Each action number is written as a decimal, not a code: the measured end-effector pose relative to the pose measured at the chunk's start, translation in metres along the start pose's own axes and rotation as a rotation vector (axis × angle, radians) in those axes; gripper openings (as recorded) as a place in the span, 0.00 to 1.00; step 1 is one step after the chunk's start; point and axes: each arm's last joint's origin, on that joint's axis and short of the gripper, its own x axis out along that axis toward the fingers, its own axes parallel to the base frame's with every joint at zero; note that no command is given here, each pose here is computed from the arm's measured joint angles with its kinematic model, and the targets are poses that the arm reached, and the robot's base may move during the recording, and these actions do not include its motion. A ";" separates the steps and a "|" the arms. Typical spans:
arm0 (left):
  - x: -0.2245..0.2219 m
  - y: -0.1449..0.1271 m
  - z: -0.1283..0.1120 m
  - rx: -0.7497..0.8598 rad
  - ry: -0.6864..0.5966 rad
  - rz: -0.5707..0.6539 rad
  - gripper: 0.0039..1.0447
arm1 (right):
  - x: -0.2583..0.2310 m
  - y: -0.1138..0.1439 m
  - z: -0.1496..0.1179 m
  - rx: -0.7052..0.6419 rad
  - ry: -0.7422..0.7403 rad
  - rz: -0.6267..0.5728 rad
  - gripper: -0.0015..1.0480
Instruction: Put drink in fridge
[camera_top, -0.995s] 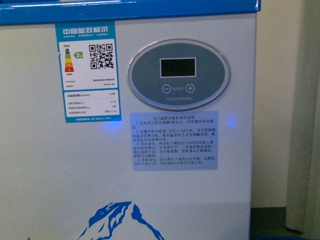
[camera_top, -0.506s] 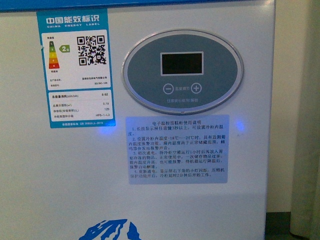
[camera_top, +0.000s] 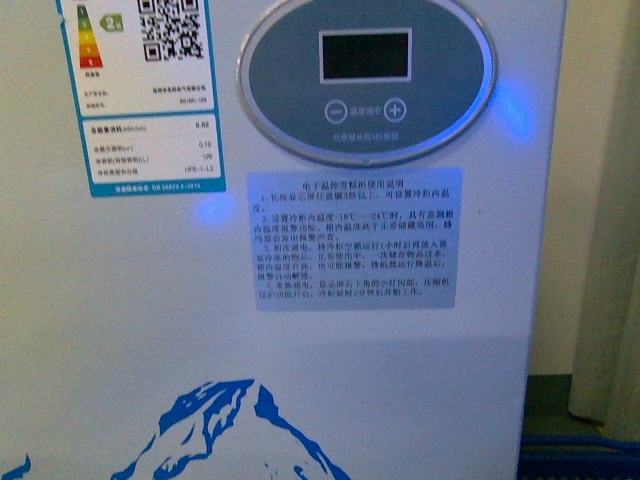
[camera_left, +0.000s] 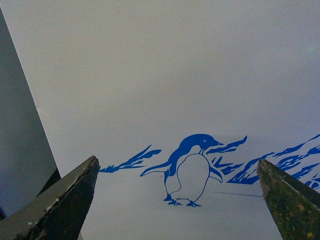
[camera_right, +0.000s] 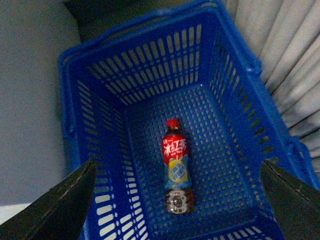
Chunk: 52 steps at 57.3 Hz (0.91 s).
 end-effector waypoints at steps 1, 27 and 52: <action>0.000 0.000 0.000 0.000 0.000 0.000 0.92 | 0.009 0.000 0.002 0.001 0.017 0.001 0.93; 0.000 0.000 0.000 0.000 0.000 0.000 0.92 | 0.210 0.002 -0.079 -0.024 0.381 -0.077 0.93; 0.000 0.000 0.000 0.000 0.000 0.000 0.92 | 0.302 -0.005 -0.150 -0.069 0.530 -0.124 0.93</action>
